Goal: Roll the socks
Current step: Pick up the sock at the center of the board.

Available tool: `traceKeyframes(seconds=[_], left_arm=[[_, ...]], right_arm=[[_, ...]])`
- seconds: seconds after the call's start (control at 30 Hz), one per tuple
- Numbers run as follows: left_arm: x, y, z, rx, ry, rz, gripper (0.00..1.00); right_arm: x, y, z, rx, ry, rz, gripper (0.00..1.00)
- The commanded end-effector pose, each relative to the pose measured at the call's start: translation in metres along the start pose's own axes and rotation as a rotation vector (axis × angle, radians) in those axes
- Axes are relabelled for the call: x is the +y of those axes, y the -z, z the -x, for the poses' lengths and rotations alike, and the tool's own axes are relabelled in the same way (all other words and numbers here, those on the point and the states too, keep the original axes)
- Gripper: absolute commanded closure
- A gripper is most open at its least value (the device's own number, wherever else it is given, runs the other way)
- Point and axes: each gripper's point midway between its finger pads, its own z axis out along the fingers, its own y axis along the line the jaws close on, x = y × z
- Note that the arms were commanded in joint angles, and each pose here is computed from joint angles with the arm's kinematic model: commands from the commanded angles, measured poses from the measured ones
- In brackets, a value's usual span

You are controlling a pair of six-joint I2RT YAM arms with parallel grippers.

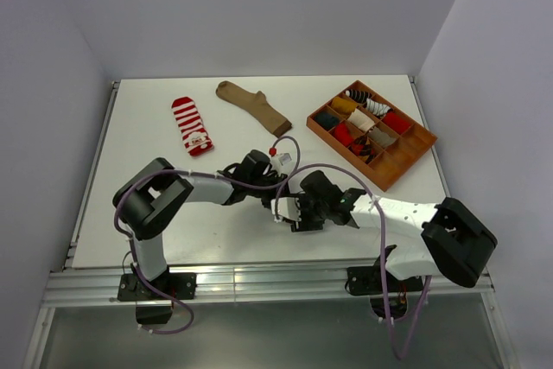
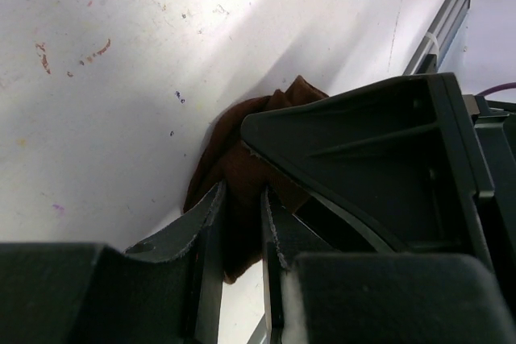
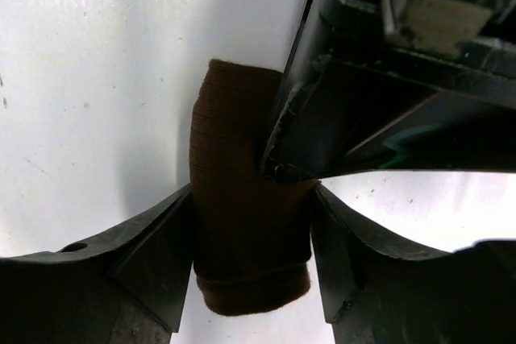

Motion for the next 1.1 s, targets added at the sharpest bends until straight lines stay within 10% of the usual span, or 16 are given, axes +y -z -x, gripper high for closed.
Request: traceKeyframes(seconds=[0.0, 0.4, 0.63, 1.07], left_arm=[[0.060, 0.005, -0.075, 0.232, 0.151, 0.200, 1.00], [0.052, 0.007, -0.067, 0.236, 0.206, 0.125, 0.94], [0.033, 0.015, -0.046, 0.177, 0.204, 0.047, 0.74], [0.024, 0.037, -0.017, 0.080, 0.193, 0.008, 0.69]], right_arm=[[-0.002, -0.004, -0.001, 0.025, 0.006, 0.008, 0.39], [0.011, -0.010, -0.009, 0.075, -0.029, 0.091, 0.74], [0.018, -0.011, -0.015, 0.095, -0.048, 0.113, 0.80], [0.020, -0.013, -0.016, 0.112, -0.081, 0.134, 0.91]])
